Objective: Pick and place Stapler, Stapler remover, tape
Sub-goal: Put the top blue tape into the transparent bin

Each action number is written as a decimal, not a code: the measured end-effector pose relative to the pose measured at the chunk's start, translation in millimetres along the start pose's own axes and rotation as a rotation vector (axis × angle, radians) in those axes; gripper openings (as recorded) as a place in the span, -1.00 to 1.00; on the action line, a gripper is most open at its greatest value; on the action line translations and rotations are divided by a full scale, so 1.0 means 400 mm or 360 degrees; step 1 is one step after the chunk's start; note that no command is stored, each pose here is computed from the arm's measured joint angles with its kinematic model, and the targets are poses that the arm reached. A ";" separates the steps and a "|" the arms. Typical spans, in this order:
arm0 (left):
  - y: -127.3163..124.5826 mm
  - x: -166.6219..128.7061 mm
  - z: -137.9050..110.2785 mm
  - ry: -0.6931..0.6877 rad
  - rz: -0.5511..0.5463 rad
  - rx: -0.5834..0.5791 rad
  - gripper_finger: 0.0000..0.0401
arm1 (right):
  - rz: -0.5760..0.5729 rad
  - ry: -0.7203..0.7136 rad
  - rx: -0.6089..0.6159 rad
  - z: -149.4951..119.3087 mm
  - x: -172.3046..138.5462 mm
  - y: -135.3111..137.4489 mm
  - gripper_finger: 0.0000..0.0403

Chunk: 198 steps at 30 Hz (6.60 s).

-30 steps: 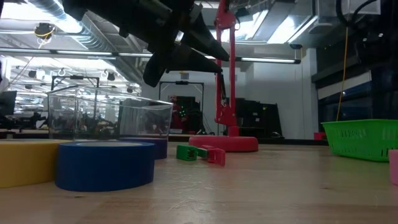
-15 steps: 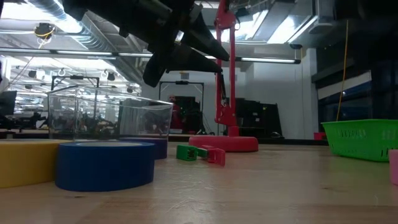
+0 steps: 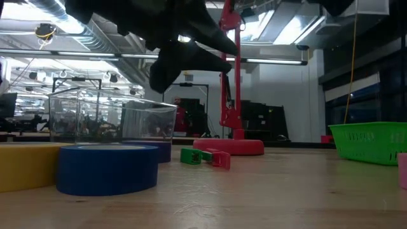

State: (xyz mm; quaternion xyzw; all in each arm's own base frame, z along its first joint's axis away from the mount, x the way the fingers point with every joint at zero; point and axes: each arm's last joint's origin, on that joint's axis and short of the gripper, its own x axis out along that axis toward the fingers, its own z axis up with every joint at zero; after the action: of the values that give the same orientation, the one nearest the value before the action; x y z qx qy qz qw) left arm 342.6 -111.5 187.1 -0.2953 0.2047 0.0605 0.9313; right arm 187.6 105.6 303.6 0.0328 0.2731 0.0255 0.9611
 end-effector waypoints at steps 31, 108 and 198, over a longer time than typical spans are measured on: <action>0.000 -0.248 -0.018 0.0933 0.0260 -0.0026 -0.72 | -0.0001 0.0201 -0.0053 -0.045 0.124 -0.020 0.31; 0.030 -0.223 0.026 0.0586 0.0434 0.0175 -0.73 | 0.0345 -0.0743 -0.0172 -0.328 -0.040 -0.205 -0.01; 0.089 -0.057 -0.099 0.0957 0.0139 0.1224 -0.29 | 0.0079 -0.0877 -0.0165 -0.396 -0.026 -0.264 -0.01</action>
State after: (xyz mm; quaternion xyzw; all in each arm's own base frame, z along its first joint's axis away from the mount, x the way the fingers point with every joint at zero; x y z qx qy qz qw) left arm 300.1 -105.0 148.6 0.0744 0.4844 -0.0685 0.8690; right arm 98.8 7.4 166.5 -0.0041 -0.0011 0.0532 0.9986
